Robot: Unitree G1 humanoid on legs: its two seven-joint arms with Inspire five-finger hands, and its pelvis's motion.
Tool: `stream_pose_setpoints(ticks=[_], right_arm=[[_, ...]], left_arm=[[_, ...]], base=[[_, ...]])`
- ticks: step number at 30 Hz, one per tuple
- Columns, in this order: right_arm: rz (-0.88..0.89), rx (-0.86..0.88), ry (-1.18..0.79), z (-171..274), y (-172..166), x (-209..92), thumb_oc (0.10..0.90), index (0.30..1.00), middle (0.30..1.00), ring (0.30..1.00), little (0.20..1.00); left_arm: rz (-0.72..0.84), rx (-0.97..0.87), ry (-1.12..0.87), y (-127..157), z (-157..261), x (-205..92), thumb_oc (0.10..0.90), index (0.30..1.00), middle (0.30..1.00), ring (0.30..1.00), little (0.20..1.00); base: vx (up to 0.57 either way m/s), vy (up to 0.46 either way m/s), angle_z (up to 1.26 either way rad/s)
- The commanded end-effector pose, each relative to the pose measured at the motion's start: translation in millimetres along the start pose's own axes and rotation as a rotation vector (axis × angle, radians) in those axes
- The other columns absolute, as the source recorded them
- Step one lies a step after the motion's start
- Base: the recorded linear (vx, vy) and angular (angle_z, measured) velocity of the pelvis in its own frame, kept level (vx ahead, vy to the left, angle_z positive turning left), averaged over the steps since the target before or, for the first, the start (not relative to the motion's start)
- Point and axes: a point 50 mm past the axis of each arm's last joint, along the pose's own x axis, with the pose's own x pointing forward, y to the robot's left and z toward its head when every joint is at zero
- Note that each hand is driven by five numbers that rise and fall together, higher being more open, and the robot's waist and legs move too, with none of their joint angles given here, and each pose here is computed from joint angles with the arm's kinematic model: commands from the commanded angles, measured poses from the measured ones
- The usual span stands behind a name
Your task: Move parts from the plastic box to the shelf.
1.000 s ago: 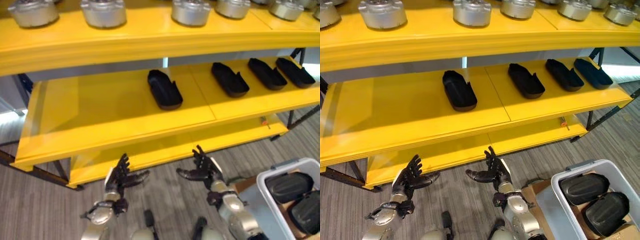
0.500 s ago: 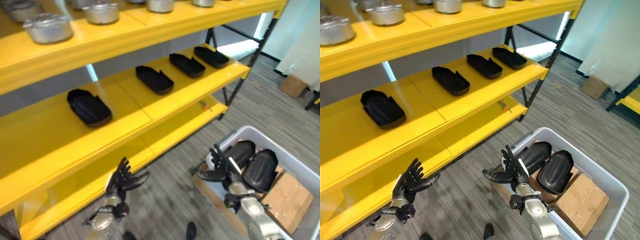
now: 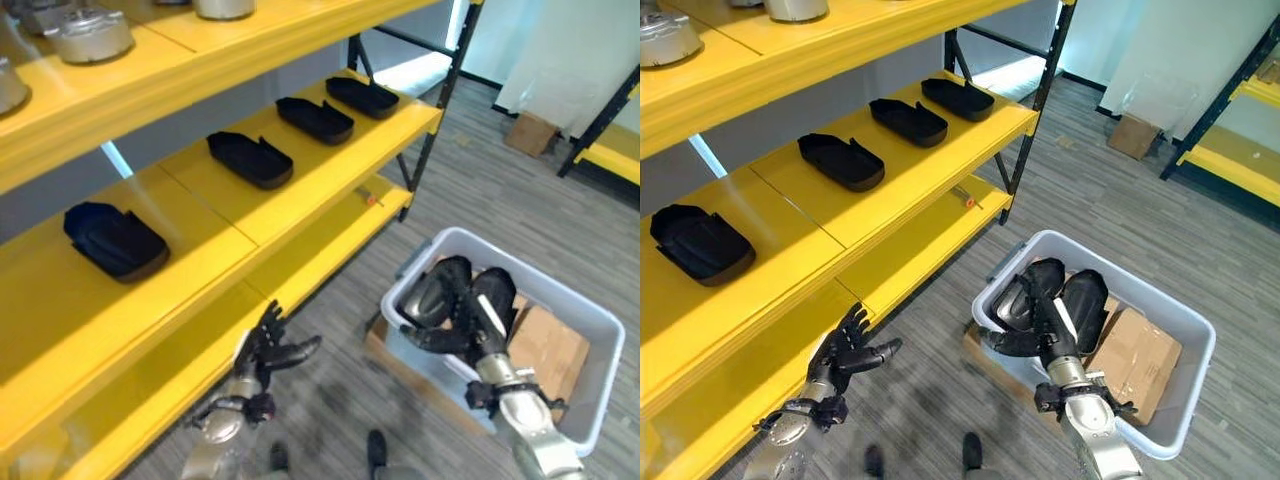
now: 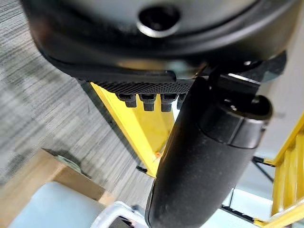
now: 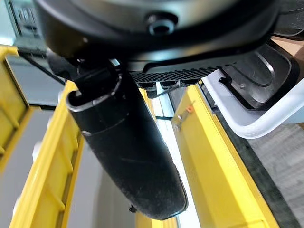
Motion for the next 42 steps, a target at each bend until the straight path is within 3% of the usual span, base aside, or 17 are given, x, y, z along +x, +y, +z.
stream_pose_setpoints(ticks=[1,11,26,33,42], right_arm=[[0.067,0.043,-0.33,59,12,21,0.9,1.0,1.0,1.0,1.0],[0.094,0.13,-0.255,43,17,12,0.9,1.0,1.0,1.0,1.0],[0.128,0.079,-0.324,58,33,22,0.9,1.0,1.0,1.0,1.0],[0.122,0.045,-0.329,61,30,19,0.9,1.0,1.0,1.0,1.0],[0.129,0.039,-0.333,63,22,14,0.9,1.0,1.0,1.0,1.0]], left_arm=[[-0.016,0.038,-0.241,1,46,8,0.9,1.0,1.0,1.0,1.0],[-0.008,0.025,-0.229,10,42,1,0.9,1.0,1.0,1.0,1.0],[0.028,0.094,-0.272,22,57,-1,0.9,1.0,1.0,1.0,1.0],[0.049,0.101,-0.276,31,59,-6,0.9,1.0,1.0,1.0,1.0],[0.043,0.052,-0.248,25,50,-7,0.9,1.0,1.0,1.0,1.0]], base=[[0.15,0.108,-1.21],[0.15,0.19,-0.63],[0.04,0.131,-0.48],[0.21,-0.097,-0.57],[0.23,-0.228,0.29]])
